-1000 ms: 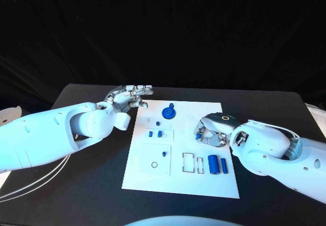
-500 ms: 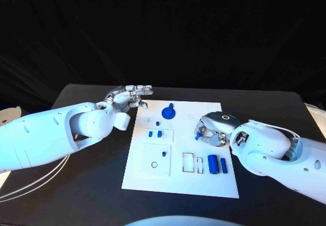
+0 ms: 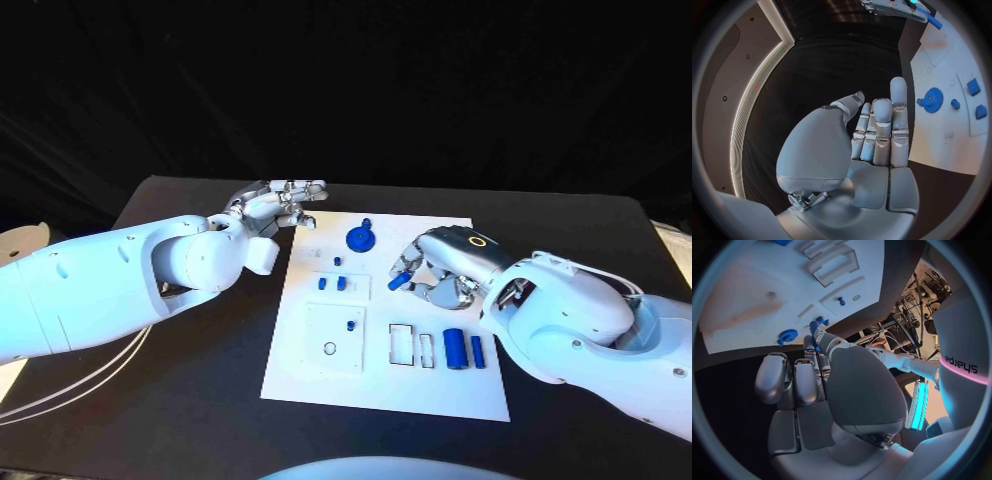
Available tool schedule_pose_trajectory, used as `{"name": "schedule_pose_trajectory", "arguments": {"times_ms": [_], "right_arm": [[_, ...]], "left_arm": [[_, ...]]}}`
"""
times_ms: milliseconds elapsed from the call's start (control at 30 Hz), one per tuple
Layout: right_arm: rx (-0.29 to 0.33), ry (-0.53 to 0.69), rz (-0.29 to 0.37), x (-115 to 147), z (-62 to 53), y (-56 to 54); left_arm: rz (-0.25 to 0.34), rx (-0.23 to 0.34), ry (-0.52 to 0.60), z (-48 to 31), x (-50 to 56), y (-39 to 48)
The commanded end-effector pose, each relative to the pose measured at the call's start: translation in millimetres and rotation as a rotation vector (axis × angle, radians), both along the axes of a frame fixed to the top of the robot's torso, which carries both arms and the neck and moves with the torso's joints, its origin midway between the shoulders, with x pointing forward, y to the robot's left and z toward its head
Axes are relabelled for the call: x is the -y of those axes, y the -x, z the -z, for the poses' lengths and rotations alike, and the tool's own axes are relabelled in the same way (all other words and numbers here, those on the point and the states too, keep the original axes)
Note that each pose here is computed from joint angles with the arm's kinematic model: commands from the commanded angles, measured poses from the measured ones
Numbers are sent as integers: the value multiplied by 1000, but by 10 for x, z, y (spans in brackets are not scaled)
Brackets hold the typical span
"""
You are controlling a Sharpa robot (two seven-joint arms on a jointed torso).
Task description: Assemble the parts on the task board
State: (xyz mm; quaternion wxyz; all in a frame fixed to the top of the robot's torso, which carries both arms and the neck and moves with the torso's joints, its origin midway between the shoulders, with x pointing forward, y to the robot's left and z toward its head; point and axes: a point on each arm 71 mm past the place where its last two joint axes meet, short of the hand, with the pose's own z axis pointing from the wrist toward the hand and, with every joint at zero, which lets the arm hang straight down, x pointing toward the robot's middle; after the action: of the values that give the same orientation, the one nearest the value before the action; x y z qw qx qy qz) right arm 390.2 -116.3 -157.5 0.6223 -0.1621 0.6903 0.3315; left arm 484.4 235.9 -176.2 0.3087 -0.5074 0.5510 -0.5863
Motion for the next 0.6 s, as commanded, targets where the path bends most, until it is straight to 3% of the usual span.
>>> {"name": "schedule_pose_trajectory", "arguments": {"times_ms": [33,300,467,600], "right_arm": [[-31,-54,-79,-206,38,101],[-89,-42,-205,-661,310,269],[-132,3,-239,-801,495,304],[-151,36,-247,-837,572,311]], "left_arm": [[22,4,15,-11,35,5],[31,4,19,-12,75,8],[34,5,21,-15,88,13],[35,5,21,-16,90,13]]}}
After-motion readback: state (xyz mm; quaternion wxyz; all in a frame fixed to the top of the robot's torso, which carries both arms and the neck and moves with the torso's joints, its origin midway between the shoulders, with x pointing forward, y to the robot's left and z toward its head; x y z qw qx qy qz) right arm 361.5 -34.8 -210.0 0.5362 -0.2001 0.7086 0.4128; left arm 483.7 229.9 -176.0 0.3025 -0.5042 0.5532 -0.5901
